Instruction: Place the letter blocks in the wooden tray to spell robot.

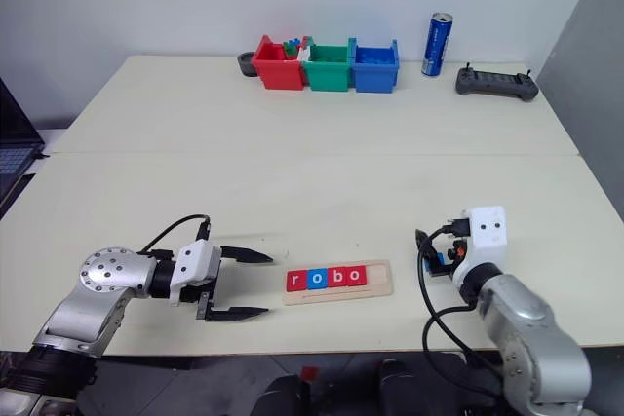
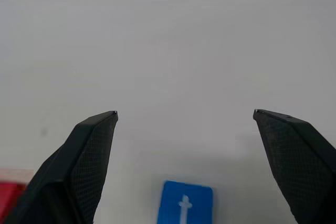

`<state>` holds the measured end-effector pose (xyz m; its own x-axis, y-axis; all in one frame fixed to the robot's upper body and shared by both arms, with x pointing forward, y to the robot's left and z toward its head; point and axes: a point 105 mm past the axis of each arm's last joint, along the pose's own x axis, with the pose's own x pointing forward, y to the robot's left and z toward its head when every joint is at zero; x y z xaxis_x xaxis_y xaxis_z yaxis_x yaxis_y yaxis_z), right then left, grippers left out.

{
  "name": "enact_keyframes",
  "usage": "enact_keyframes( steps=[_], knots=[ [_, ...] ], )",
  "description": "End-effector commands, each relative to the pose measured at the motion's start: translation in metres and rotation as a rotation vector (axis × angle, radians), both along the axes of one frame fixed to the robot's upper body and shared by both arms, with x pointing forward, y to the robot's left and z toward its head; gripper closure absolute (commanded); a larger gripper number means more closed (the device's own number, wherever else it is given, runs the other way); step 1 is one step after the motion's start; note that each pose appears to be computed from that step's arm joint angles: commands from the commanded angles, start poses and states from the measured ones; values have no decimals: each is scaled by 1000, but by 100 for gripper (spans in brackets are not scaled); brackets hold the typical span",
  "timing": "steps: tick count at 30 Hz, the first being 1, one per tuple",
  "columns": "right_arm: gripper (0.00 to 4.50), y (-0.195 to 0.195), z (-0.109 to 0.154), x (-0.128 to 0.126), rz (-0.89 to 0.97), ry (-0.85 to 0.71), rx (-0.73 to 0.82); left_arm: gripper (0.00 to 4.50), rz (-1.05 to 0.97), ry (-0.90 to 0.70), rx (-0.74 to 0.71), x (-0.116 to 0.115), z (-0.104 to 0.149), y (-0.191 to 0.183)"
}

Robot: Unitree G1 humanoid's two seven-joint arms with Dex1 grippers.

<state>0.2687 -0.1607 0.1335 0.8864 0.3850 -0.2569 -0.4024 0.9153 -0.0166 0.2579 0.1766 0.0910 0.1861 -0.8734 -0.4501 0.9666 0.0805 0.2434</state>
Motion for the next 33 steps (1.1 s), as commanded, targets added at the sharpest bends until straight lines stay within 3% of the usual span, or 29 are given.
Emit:
enact_keyframes(
  steps=[1,9,22,25,32,33],
  knots=[
    [4,12,-4,-20,387,-22,-202,0,-2,-29,-5,1,2,-2],
    [4,-13,-31,-12,697,53,-430,0,6,-34,-13,0,-1,-4],
    [4,-30,-44,14,785,172,-429,0,30,-28,-7,-6,-12,9],
    [62,-29,-44,13,788,189,-405,0,32,-30,-6,-6,-13,10],
    [306,-22,-40,11,790,174,-394,0,35,-26,-1,-5,-16,11],
    [306,-19,-38,10,799,165,-399,0,35,-25,0,-5,-17,12]
  ],
)
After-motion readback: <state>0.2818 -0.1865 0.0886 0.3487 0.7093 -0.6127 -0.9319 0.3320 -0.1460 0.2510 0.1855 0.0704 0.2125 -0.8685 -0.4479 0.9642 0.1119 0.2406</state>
